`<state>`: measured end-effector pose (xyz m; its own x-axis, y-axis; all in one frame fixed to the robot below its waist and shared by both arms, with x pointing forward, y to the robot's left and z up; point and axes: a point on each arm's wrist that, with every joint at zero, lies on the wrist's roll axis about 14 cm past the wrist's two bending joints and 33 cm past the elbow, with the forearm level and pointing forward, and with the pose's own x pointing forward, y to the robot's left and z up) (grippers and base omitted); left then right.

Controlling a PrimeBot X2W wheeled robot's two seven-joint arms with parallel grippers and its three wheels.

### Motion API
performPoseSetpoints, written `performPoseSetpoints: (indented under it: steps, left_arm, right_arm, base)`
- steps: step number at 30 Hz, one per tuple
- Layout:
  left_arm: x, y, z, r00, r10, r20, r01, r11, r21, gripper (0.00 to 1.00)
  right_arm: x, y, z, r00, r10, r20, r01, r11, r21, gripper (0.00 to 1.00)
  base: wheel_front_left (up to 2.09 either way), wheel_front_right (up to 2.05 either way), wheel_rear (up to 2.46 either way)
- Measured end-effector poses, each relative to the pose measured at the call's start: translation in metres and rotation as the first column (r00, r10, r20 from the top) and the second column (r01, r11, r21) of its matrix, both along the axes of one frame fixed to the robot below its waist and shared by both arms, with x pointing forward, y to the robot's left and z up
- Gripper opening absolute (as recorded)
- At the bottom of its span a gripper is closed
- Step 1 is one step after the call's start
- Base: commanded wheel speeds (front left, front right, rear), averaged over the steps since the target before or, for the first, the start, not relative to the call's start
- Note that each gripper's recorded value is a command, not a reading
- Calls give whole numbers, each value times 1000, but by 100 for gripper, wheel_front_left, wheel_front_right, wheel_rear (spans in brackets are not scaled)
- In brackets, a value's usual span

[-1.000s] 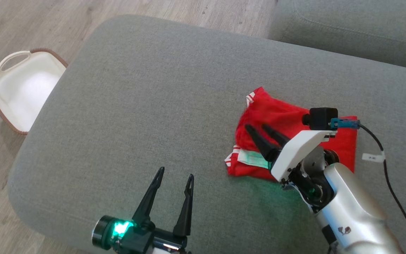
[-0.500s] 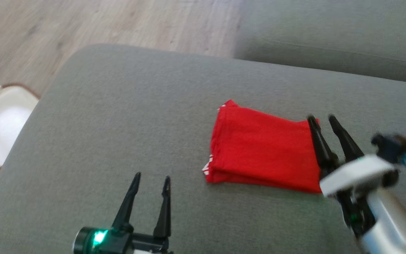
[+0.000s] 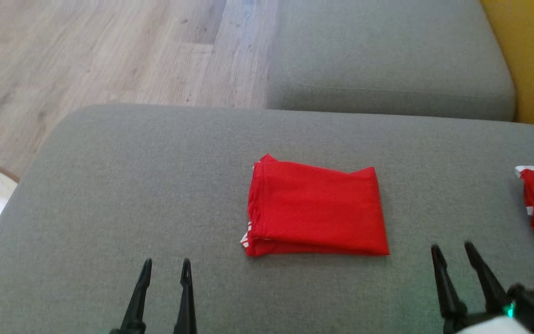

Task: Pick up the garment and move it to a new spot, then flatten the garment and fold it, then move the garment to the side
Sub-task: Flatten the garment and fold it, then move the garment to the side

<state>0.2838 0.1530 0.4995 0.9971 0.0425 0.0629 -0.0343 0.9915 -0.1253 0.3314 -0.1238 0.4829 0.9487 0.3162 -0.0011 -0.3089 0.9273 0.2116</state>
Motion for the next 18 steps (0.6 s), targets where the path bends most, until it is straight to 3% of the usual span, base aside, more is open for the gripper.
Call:
performPoseSetpoints:
  steps: [6, 18]
  left_arm:
    - [-11, 4, -8, 1000, 5, -21, -5, 1000, 13, 100]
    - [-14, 2, -7, 1000, -30, -9, 30, 999, 37, 100]
  right_arm:
    - [-20, -11, -5, 999, -41, 18, 43, 995, -93, 100]
    - [-23, -16, 0, 994, -103, 33, 105, 992, -65, 100]
  base:
    - [0, 0, 0]
    - [0, 0, 0]
